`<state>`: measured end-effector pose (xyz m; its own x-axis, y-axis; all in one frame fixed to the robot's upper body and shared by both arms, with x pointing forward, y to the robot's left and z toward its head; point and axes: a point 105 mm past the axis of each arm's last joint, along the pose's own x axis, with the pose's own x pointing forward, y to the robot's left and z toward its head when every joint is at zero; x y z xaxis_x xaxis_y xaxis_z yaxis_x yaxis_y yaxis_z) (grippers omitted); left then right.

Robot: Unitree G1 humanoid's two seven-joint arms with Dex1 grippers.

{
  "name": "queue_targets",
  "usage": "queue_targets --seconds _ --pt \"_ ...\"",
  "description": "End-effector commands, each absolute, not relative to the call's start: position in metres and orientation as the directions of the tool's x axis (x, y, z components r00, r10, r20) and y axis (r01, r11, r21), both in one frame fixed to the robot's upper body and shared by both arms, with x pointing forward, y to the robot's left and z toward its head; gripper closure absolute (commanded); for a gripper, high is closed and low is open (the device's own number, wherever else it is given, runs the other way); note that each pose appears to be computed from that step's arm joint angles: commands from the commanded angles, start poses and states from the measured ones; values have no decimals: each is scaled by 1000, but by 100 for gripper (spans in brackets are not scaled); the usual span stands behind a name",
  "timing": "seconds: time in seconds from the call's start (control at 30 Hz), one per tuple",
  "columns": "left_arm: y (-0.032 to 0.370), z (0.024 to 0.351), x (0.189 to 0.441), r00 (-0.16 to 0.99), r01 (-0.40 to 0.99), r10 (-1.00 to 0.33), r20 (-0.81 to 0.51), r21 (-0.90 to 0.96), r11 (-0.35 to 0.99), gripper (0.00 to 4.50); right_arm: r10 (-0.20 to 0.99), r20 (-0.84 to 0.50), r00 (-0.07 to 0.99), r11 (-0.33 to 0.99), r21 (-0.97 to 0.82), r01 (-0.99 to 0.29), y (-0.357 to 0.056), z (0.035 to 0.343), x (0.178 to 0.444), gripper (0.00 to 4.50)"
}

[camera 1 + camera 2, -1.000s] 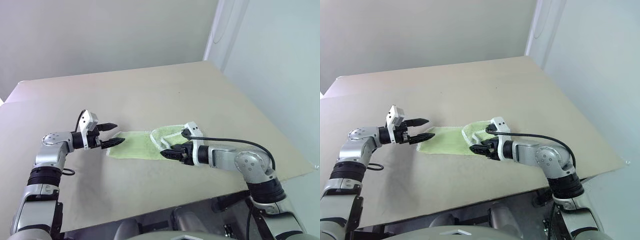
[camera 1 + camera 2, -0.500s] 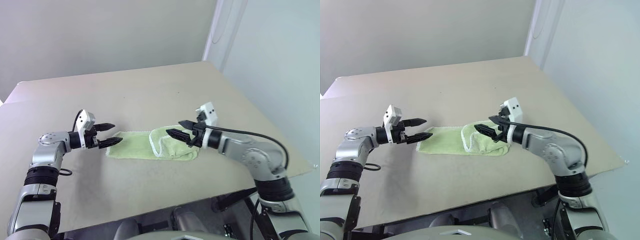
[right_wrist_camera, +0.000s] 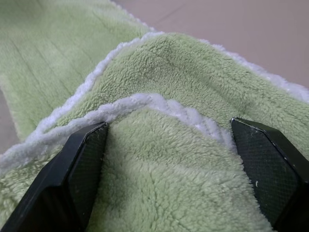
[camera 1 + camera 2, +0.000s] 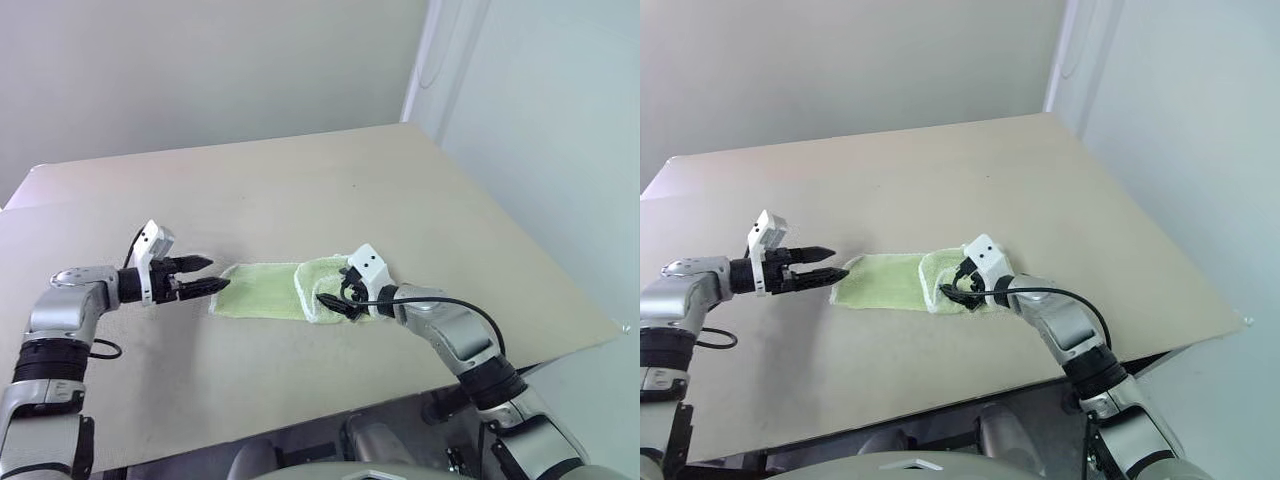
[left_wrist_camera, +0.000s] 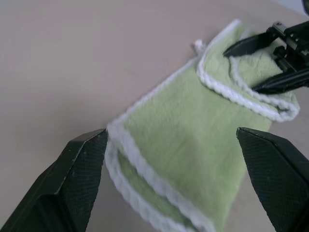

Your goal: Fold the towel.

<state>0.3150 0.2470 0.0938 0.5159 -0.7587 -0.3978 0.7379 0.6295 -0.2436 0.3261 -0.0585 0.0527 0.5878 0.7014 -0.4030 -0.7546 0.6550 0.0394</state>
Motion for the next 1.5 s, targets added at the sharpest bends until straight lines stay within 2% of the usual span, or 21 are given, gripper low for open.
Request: queue_targets --seconds 0.03,0.2,0.4,0.47,0.6,0.67,0.77,0.9,1.1,1.47,1.5 --pt "254 97 313 521 693 -741 -424 -296 657 0 741 -259 619 655 76 -752 -58 96 334 26" --pt "265 94 314 551 571 -741 -385 -474 671 0 782 -137 608 623 173 -763 -55 133 328 26" --pt "272 79 320 591 463 -723 -358 -583 667 0 764 -158 625 645 177 -743 -56 131 325 26" --pt "270 72 320 578 450 -723 -379 -591 670 0 758 -158 633 652 183 -736 -57 130 324 26" --pt "269 50 316 503 423 -692 -517 -551 719 0 754 -163 637 657 195 -728 -59 129 322 26" --pt "266 44 315 470 414 -690 -550 -553 723 0 749 -168 640 662 200 -722 -60 128 321 26" --pt "255 48 320 457 417 -724 -517 -594 688 0 742 -177 647 670 214 -710 -62 126 322 26" --pt "234 50 320 386 416 -779 -494 -661 625 0 734 -178 656 679 243 -693 -64 127 324 26" --pt "215 57 321 359 413 -820 -446 -712 568 0 728 -181 662 684 259 -682 -65 128 324 26" --pt "205 60 318 340 425 -827 -448 -712 560 0 717 -201 667 696 249 -674 -66 125 326 26" --pt "204 62 319 341 428 -827 -446 -710 559 18 716 -203 667 697 248 -673 -66 124 326 24"
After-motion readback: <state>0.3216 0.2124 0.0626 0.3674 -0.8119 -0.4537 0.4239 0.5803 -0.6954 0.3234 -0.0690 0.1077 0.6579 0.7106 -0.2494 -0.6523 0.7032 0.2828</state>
